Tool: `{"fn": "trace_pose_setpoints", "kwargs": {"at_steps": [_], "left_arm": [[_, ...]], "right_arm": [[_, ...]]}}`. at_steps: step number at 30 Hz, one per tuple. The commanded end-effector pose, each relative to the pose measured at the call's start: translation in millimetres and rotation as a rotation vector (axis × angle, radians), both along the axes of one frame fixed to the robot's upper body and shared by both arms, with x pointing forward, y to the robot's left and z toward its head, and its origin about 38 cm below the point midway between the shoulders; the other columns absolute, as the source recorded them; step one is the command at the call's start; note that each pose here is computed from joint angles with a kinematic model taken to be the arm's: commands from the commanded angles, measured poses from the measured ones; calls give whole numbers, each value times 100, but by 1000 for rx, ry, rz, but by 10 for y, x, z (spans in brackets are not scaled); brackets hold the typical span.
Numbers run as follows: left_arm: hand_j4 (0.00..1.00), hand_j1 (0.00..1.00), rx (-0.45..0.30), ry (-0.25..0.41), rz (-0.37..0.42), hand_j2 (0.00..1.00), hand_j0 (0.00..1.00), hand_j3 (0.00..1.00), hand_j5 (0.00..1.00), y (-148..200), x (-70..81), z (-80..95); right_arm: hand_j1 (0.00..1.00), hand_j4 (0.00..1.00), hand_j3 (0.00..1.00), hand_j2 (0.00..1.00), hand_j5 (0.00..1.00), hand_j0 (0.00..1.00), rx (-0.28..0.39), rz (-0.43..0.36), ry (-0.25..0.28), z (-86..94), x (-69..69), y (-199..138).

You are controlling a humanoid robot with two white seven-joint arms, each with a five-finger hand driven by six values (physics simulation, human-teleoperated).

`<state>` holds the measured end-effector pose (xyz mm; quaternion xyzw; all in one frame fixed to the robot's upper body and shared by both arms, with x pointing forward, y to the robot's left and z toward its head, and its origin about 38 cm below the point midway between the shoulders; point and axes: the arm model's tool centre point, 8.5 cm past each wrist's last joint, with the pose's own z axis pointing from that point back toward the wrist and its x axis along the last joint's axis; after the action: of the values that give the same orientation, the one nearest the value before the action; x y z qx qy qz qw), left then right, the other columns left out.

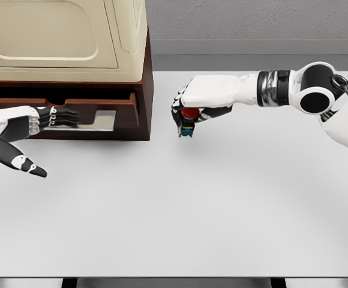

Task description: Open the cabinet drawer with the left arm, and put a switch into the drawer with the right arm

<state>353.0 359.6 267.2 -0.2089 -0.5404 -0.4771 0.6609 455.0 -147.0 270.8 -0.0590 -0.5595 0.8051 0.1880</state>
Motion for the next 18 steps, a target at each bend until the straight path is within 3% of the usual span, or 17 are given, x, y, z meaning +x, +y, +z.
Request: {"fn": "trace_pose_setpoints", "kwargs": {"at_steps": [1, 18], "left_arm": [[100, 100, 277, -27, -46, 100, 100, 100, 100, 118, -61, -369], [100, 100, 268, 18, -31, 100, 100, 100, 100, 188, -135, -448]], "right_arm": [[44, 44, 44, 44, 44, 44, 12, 0, 7, 16, 0, 3], [44, 44, 44, 44, 44, 44, 30, 28, 5, 137, 0, 139]]}}
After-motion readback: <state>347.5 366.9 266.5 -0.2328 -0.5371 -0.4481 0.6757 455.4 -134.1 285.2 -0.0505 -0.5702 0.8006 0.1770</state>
